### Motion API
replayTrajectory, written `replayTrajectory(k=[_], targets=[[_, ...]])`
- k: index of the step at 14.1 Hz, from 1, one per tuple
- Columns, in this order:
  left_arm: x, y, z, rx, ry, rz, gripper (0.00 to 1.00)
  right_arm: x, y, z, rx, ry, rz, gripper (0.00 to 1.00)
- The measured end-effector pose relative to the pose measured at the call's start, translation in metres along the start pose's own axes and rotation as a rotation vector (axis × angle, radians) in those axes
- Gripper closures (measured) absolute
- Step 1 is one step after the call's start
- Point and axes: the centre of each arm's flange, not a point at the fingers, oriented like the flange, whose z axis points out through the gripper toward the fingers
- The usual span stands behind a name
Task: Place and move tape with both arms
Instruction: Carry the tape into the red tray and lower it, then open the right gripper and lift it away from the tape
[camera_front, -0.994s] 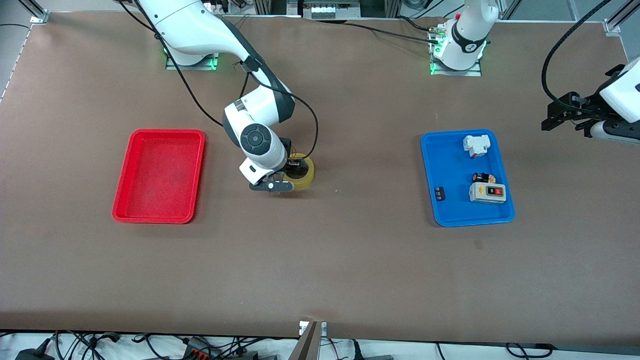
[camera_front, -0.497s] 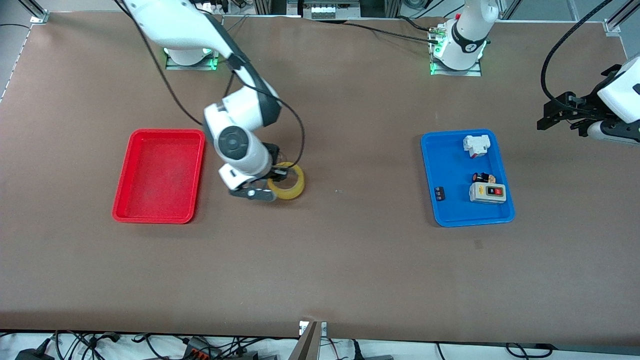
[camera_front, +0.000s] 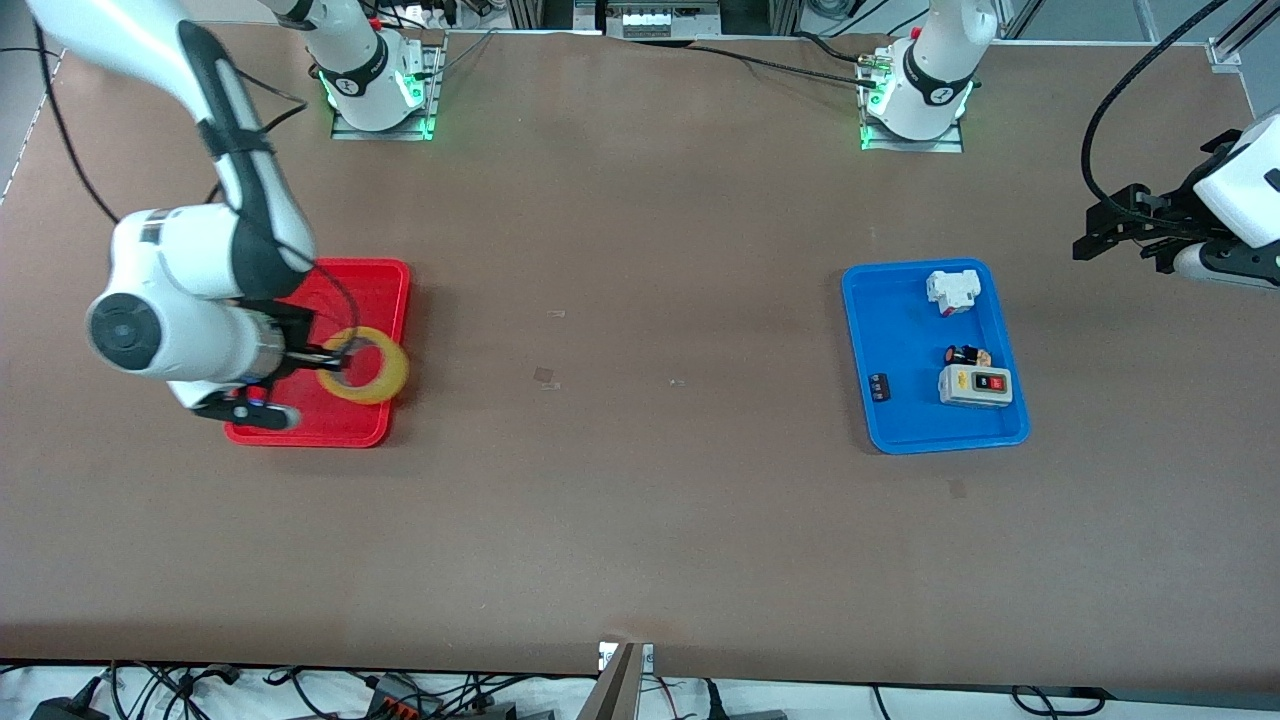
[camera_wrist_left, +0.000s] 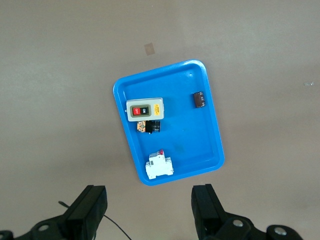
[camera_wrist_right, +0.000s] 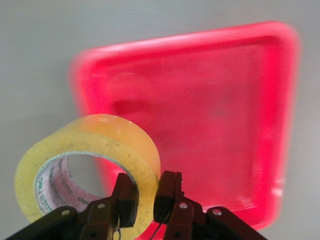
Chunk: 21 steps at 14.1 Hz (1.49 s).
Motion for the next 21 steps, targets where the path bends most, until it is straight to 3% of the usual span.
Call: replayTrajectory(k=[4, 9, 11, 12, 15, 16, 21], targets=[[0.002, 0.000, 0.003, -0.001, -0.006, 0.000, 0.00, -0.005, 0.064, 0.040, -0.009, 0.009, -0.074, 0.79], [0.002, 0.000, 0.004, -0.001, -0.008, 0.000, 0.00, -0.019, 0.064, 0.074, -0.016, 0.009, -0.102, 0.79], [0.002, 0.000, 0.004, -0.002, -0.010, -0.001, 0.00, -0.021, 0.065, 0.080, -0.032, 0.015, -0.115, 0.60], [0.002, 0.000, 0.004, -0.002, -0.010, -0.001, 0.00, -0.021, 0.065, 0.075, -0.035, 0.024, -0.118, 0.46], [0.003, 0.000, 0.005, -0.002, -0.012, -0.001, 0.00, -0.024, 0.061, 0.005, -0.045, 0.051, -0.120, 0.05], [0.003, 0.000, 0.005, -0.002, -0.013, -0.001, 0.00, -0.028, 0.056, -0.039, -0.051, 0.058, -0.126, 0.00], [0.004, 0.001, 0.009, -0.003, -0.021, 0.000, 0.00, -0.070, 0.042, -0.235, -0.056, 0.115, -0.131, 0.00]])
